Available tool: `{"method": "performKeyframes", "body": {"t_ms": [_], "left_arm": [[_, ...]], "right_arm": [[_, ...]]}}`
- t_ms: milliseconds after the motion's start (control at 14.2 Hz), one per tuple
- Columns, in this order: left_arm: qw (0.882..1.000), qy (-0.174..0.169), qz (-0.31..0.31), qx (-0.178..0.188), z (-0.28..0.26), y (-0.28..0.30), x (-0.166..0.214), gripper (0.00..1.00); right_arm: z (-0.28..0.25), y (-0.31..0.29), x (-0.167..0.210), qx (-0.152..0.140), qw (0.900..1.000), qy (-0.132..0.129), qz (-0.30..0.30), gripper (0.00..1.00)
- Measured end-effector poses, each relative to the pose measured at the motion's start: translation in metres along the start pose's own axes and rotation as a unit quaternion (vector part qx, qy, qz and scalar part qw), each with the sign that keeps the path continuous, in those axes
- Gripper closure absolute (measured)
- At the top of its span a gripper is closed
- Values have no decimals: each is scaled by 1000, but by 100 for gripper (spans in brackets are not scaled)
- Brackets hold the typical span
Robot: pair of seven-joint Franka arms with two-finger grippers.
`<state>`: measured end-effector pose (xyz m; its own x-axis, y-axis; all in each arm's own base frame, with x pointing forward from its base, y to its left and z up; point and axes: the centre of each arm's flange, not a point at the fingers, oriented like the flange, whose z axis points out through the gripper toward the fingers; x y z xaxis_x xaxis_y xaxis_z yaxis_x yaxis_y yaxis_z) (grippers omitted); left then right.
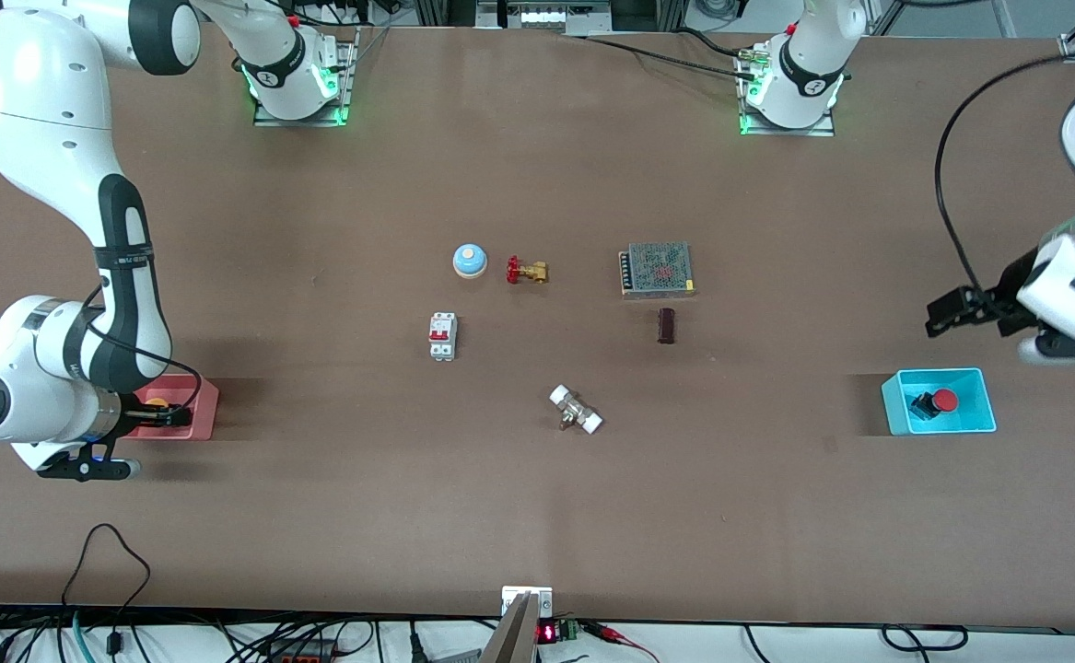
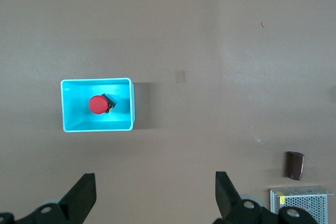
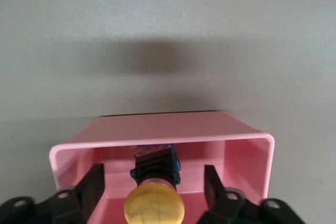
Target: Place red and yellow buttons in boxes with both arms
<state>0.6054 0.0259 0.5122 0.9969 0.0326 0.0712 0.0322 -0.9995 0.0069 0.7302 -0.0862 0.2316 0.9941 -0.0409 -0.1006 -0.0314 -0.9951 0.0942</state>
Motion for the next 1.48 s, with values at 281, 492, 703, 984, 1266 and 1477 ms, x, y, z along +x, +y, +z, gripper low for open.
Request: {"method": "performKeyframes", "body": {"t_ms": [281, 492, 703, 984, 1266, 1477], "left_arm": [[1000, 2, 0, 4, -38, 2, -28, 0], [1000, 0, 4, 5, -50, 7, -38, 0], [1000, -2, 15, 5, -49, 8, -39, 0], [1000, -3, 24, 5, -51, 7, -40, 0], [1000, 2, 25, 6, -59, 8, -44, 0], [1000, 3, 26, 6, -60, 9, -44, 0]], "right_arm": [[-44, 0, 1, 5, 1000, 21, 5, 0], [-112, 0, -12, 19, 1000, 21, 3, 0], [-195, -13, -39, 45, 999, 28, -6, 0], [-291, -29, -88, 69, 997, 31, -27, 0], [-328, -31, -114, 77, 996, 39, -34, 0], [-329, -26, -133, 60, 997, 27, -35, 0]]}}
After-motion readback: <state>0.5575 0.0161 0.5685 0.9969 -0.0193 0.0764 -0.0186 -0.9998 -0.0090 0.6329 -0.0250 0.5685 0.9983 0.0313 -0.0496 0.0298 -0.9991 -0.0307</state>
